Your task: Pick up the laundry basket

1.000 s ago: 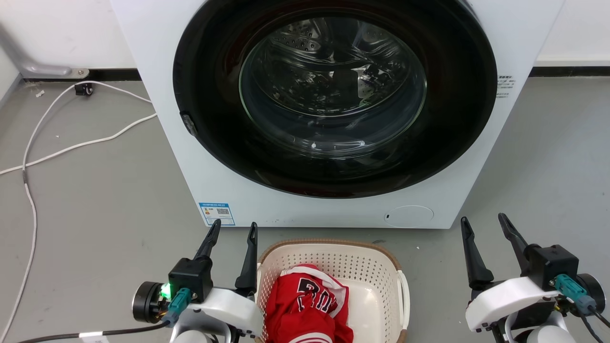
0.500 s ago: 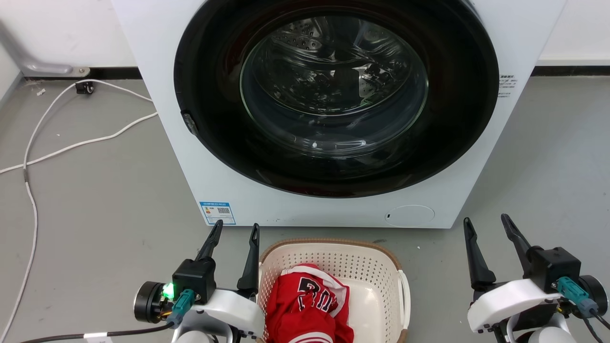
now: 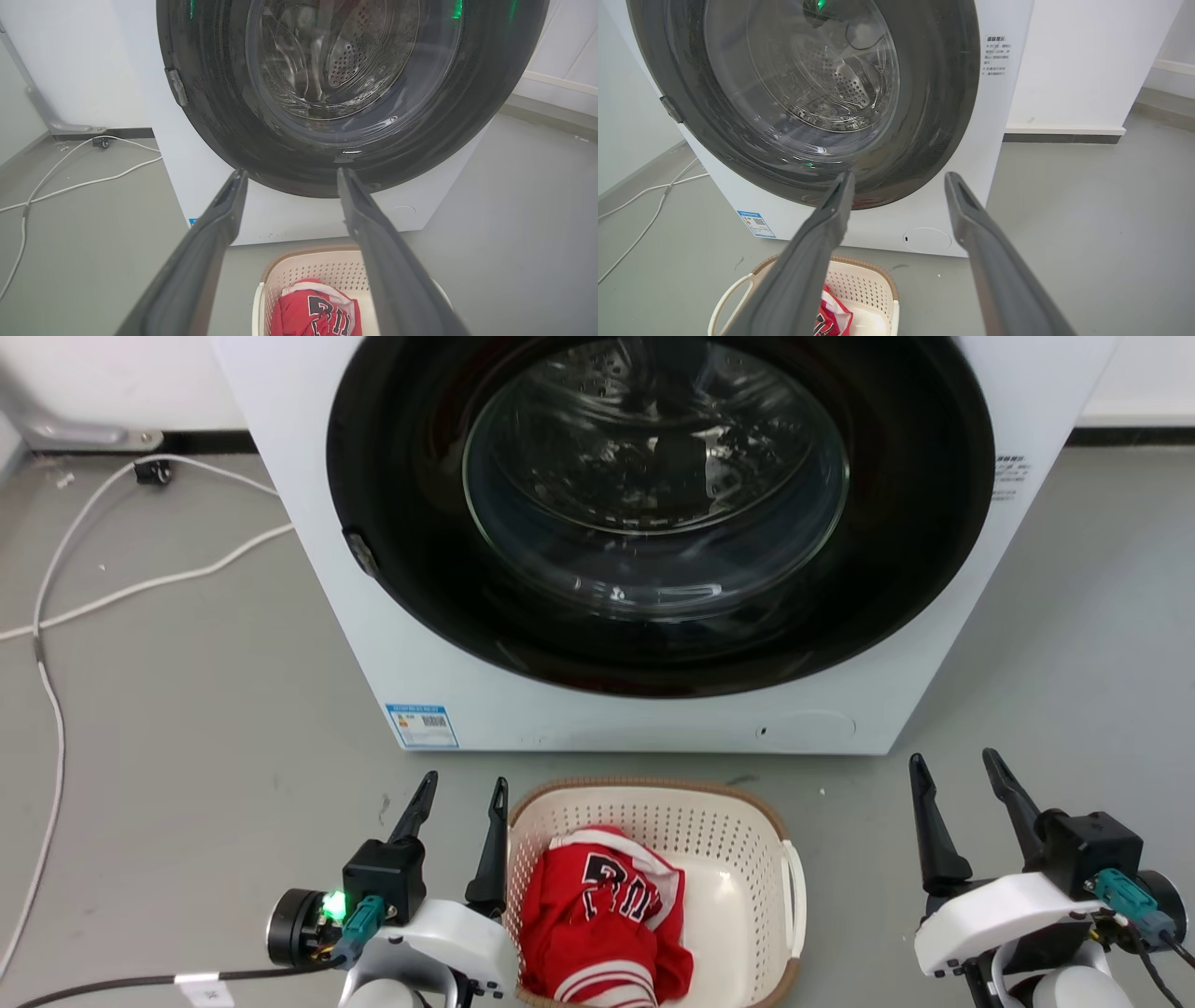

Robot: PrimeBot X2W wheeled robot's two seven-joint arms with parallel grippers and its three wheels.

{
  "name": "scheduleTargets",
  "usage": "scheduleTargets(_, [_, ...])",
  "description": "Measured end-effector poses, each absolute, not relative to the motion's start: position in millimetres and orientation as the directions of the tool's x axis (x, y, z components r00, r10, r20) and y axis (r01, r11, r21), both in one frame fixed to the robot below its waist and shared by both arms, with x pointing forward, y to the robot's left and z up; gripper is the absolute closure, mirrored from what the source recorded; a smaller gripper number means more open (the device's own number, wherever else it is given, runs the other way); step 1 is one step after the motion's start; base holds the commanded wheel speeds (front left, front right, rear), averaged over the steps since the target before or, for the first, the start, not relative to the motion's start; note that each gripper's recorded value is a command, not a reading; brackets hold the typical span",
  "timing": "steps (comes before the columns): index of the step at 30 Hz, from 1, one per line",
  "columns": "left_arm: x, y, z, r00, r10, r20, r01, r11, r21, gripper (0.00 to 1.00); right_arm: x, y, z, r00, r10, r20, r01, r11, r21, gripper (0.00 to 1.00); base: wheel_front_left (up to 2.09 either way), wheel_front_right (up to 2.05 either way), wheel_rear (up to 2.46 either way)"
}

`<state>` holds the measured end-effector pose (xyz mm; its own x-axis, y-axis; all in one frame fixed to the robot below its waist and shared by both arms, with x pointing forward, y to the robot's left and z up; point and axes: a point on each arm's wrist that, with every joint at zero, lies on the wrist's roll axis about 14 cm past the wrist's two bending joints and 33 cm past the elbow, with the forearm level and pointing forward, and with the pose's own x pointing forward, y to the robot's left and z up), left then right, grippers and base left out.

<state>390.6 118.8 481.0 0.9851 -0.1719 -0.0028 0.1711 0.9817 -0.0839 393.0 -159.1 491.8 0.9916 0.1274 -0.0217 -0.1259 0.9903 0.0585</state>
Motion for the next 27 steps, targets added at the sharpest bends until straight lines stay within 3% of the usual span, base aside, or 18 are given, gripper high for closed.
scheduleTargets(14, [412.6, 115.6, 364.0, 0.919, -0.183, -0.348, 0.149, 0.981, -0.121, 0.0, 417.6, -148.8, 399.8, 0.953, 0.154, -0.259, -0.13, 0.986, 0.109, 0.0, 0.0, 0.0, 0.0])
scheduleTargets(18, [419.2, 120.0, 314.1, 0.857, -0.182, -0.482, 0.138, 0.983, -0.124, 0.0, 419.4, -147.5, 349.1, 0.91, 0.157, -0.385, -0.114, 0.985, 0.132, 0.0, 0.0, 0.0, 0.0])
scheduleTargets(27, [432.0, 131.7, 245.1, 0.749, -0.174, -0.639, 0.12, 0.985, -0.128, 0.0, 416.2, -143.1, 269.5, 0.802, 0.172, -0.573, -0.101, 0.983, 0.154, 0.0, 0.0, 0.0, 0.0])
